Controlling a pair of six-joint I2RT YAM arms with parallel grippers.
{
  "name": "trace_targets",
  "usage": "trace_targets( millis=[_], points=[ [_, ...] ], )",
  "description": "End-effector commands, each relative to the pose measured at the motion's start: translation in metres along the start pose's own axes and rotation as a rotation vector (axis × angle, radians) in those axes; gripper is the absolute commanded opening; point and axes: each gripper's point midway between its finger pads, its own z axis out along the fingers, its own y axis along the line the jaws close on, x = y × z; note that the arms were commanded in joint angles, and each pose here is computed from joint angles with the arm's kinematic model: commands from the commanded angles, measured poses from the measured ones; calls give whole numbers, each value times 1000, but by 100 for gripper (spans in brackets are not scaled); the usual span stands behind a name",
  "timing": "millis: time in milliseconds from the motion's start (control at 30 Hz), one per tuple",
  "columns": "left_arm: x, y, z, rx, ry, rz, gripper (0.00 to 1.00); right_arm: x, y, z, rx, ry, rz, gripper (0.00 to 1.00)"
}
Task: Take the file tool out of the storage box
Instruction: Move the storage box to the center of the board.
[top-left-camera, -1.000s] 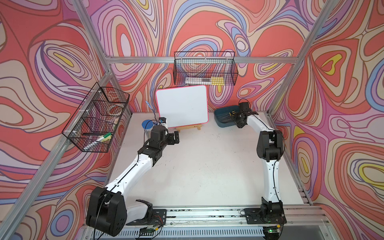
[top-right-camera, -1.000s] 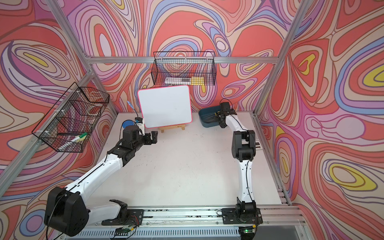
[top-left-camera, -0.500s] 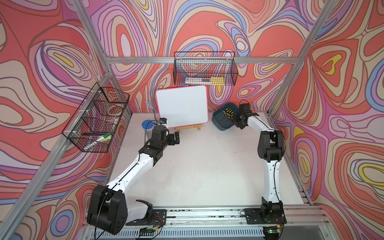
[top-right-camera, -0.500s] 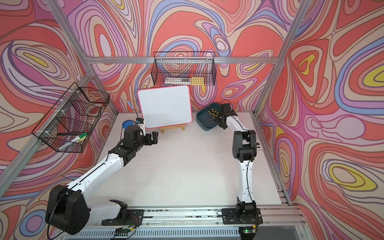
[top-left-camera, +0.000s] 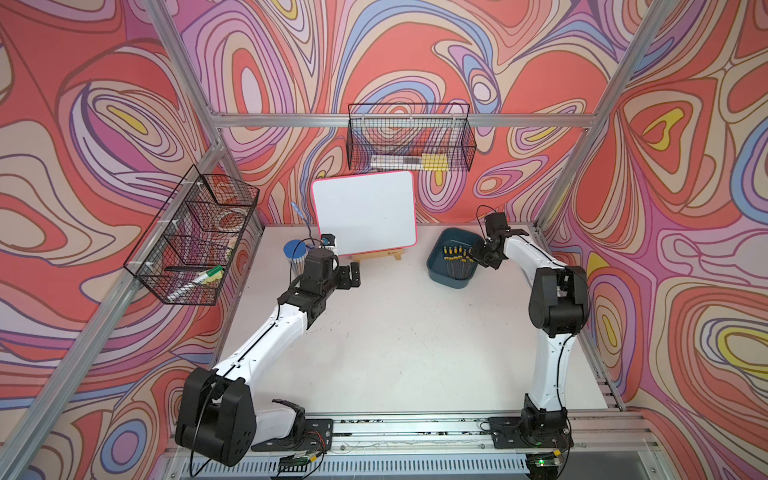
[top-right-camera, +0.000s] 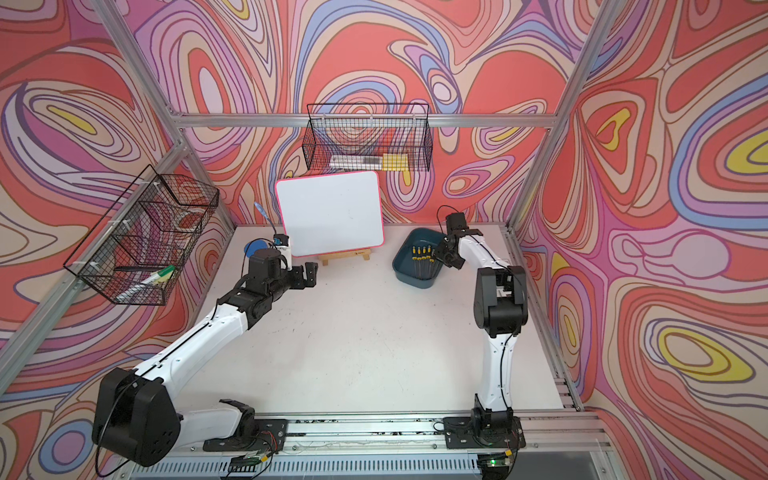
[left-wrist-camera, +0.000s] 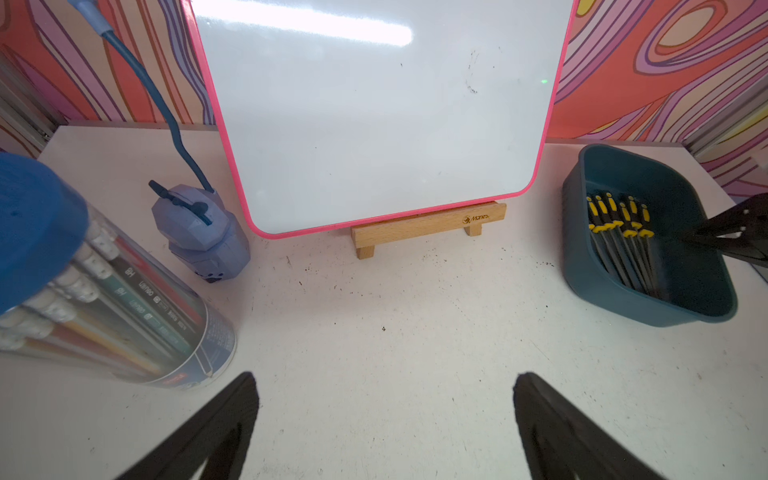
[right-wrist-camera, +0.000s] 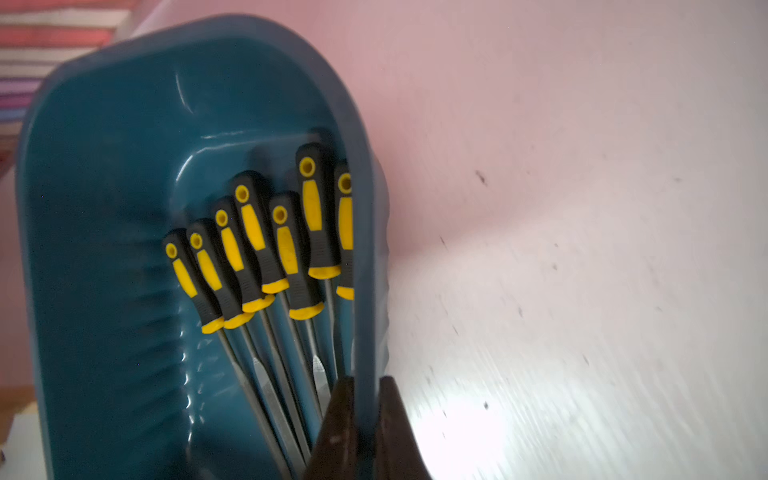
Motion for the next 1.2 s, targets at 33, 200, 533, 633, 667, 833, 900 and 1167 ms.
trace_targets(
  millis=[33, 200, 533, 633, 667, 833, 900, 1167],
  points=[
    [-1, -13, 6, 52, 47, -18, 100, 27, 29, -38, -55, 4, -249, 0],
    [2, -15, 4, 54, 96, -2, 100, 77, 65, -44, -117, 36, -387, 0],
    [10, 3, -17, -35, 157, 70, 100, 165, 162, -20, -278, 79, -450, 0],
    [20, 12, -17, -69, 182, 85, 100, 176, 192, -16, -310, 84, -445, 0],
    [23, 18, -18, -87, 192, 78, 100, 178, 199, -14, -315, 87, -438, 0],
    [34, 31, -24, -90, 243, -2, 99, 193, 240, -8, -367, 98, -429, 0],
    [39, 31, -25, -86, 268, -12, 99, 197, 250, -6, -369, 98, -443, 0],
    [70, 34, -7, -105, 430, -65, 99, 194, 255, -18, -370, 65, -471, 33]
  ],
)
